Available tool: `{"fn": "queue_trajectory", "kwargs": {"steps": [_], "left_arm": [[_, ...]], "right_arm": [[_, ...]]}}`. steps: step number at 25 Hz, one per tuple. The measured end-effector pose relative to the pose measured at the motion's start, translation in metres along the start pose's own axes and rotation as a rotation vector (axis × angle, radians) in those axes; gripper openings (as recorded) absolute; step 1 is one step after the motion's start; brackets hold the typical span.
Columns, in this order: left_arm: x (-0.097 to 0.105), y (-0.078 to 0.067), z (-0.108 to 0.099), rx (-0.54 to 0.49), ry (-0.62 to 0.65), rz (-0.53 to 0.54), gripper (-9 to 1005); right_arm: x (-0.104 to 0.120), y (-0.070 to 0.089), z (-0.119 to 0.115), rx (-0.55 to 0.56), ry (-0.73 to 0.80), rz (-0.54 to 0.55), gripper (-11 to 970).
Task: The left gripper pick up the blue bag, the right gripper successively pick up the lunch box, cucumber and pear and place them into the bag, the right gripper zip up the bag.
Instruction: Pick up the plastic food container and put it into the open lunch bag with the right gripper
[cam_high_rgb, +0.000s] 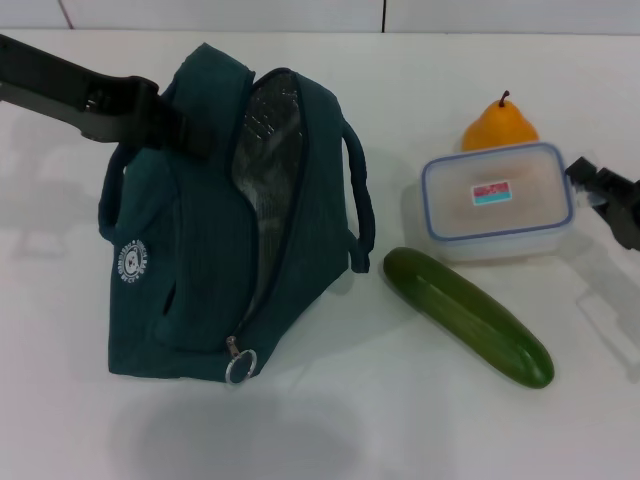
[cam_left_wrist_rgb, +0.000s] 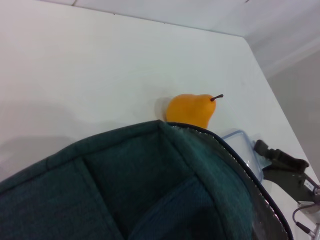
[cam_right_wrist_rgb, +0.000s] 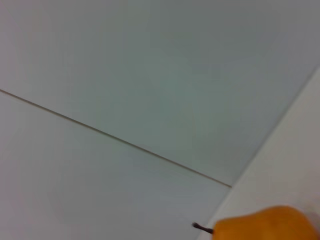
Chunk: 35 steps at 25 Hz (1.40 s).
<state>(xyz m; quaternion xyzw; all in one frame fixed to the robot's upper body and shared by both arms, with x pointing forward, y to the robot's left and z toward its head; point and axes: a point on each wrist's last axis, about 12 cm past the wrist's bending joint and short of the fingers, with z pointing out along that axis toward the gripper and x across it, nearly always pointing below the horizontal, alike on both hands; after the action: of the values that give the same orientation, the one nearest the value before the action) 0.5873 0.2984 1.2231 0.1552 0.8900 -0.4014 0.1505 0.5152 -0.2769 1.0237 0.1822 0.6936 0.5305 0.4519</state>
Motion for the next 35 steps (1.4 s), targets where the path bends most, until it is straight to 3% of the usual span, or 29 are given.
{"fn": "queue_trajectory", "kwargs": {"steps": [15, 35], "left_arm": [[0.0, 0.0, 0.0, 0.0, 0.0, -0.001, 45], [-0.002, -0.002, 0.0, 0.004, -0.001, 0.007, 45]], "right_arm": [[-0.016, 0.015, -0.007, -0.142, -0.115, -0.014, 97], [-0.03, 0.028, -0.002, -0.237, -0.186, -0.015, 98]]}}
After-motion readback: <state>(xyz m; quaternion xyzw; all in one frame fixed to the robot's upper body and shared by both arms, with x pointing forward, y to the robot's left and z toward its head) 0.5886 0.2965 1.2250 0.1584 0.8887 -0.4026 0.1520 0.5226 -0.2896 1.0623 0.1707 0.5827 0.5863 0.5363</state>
